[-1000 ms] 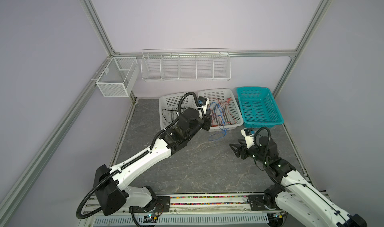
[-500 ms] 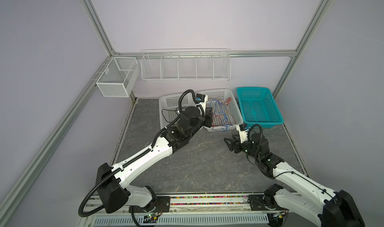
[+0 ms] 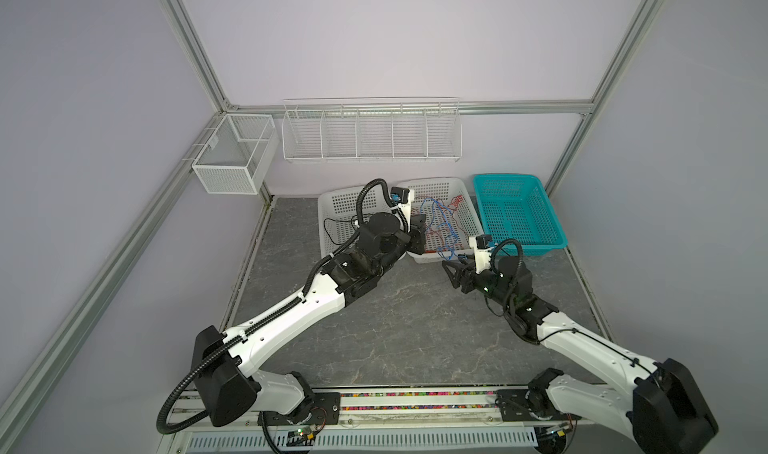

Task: Untangle the cables
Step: 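Hold the blue wire up with the left gripper while the right grasps a loose end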

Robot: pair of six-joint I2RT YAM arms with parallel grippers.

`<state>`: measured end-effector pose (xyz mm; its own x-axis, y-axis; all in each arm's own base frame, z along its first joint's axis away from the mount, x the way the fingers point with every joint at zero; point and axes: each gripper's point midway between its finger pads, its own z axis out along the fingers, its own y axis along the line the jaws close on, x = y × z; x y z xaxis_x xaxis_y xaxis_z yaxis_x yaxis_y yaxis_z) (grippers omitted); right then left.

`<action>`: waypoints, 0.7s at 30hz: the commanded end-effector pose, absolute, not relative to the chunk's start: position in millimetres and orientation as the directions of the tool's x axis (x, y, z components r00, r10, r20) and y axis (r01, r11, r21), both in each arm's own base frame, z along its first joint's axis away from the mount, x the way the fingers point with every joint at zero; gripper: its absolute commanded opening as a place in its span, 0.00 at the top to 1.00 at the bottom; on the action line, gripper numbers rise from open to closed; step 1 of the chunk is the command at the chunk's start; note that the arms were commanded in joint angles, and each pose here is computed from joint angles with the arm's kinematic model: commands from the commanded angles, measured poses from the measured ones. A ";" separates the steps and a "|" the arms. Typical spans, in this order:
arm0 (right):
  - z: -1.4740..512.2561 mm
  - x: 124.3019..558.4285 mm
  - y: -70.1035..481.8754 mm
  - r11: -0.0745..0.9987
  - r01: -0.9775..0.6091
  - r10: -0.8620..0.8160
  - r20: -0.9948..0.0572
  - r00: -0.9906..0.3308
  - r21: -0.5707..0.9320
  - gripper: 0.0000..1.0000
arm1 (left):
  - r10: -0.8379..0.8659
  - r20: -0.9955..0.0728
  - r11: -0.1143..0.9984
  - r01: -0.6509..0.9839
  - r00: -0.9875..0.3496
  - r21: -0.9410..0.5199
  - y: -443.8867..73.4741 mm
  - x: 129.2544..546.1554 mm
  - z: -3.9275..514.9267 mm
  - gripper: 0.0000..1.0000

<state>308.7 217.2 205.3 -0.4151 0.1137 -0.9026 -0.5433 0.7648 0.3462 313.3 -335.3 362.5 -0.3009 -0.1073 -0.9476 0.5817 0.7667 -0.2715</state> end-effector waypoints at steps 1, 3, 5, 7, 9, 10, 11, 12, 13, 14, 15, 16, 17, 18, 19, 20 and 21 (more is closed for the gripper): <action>220.7 318.8 216.7 0.780 -0.524 0.148 -0.915 -0.376 0.341 0.33 | -0.164 -0.945 0.741 0.598 -0.282 -0.307 -335.6 310.4 385.7 1.00; 219.8 322.5 213.7 0.796 -0.503 0.149 -0.914 -0.376 0.336 0.36 | -0.168 -0.945 0.740 0.597 -0.281 -0.309 -334.2 309.6 386.9 1.00; 217.7 326.5 210.1 0.815 -0.477 0.148 -0.914 -0.379 0.329 0.40 | -0.168 -0.945 0.741 0.597 -0.280 -0.309 -333.0 308.9 387.2 1.00; 216.3 329.2 207.5 0.829 -0.460 0.143 -0.915 -0.378 0.319 0.44 | -0.171 -0.945 0.740 0.597 -0.278 -0.310 -331.3 307.8 389.0 1.00; 215.7 330.5 205.9 0.836 -0.452 0.139 -0.916 -0.376 0.312 0.49 | -0.170 -0.945 0.742 0.595 -0.279 -0.309 -330.2 307.3 388.0 1.00; 215.7 330.9 205.3 0.838 -0.450 0.137 -0.917 -0.374 0.309 0.52 | -0.173 -0.946 0.743 0.594 -0.276 -0.309 -328.7 306.8 389.0 1.00; 215.6 330.7 205.6 0.838 -0.452 0.134 -0.918 -0.373 0.306 0.55 | -0.175 -0.946 0.745 0.591 -0.274 -0.309 -327.8 306.9 389.1 1.00; 215.2 330.8 205.1 0.840 -0.450 0.131 -0.919 -0.373 0.302 0.57 | -0.177 -0.946 0.747 0.589 -0.272 -0.309 -326.7 306.8 389.2 1.00; 215.1 331.1 204.1 0.843 -0.447 0.129 -0.919 -0.372 0.299 0.60 | -0.177 -0.947 0.748 0.588 -0.269 -0.308 -325.8 306.5 389.8 1.00; 215.4 331.2 203.8 0.845 -0.446 0.128 -0.921 -0.369 0.296 0.63 | -0.179 -0.947 0.750 0.586 -0.266 -0.306 -324.8 306.5 390.5 1.00; 215.3 331.5 203.1 0.847 -0.445 0.125 -0.922 -0.367 0.292 0.65 | -0.178 -0.948 0.752 0.584 -0.265 -0.305 -324.4 306.8 390.3 1.00; 216.7 331.4 203.4 0.846 -0.448 0.124 -0.923 -0.364 0.290 0.65 | -0.178 -0.948 0.752 0.584 -0.264 -0.305 -324.0 306.5 390.8 1.00; 217.4 331.1 203.7 0.845 -0.451 0.121 -0.925 -0.360 0.287 0.66 | -0.179 -0.947 0.752 0.584 -0.265 -0.306 -323.9 306.5 390.9 1.00; 219.2 331.2 203.6 0.845 -0.453 0.122 -0.927 -0.356 0.285 0.66 | -0.175 -0.948 0.752 0.585 -0.266 -0.303 -324.4 306.6 389.9 1.00; 219.6 331.6 203.4 0.846 -0.453 0.120 -0.928 -0.354 0.282 0.67 | -0.176 -0.948 0.751 0.586 -0.267 -0.304 -324.6 306.4 390.2 1.00; 220.1 331.6 203.0 0.847 -0.452 0.119 -0.929 -0.351 0.280 0.68 | -0.172 -0.948 0.750 0.588 -0.269 -0.303 -325.1 306.1 389.4 1.00; 222.3 331.6 202.8 0.847 -0.453 0.120 -0.931 -0.345 0.277 0.70 | -0.168 -0.947 0.750 0.589 -0.273 -0.303 -326.1 306.0 387.5 1.00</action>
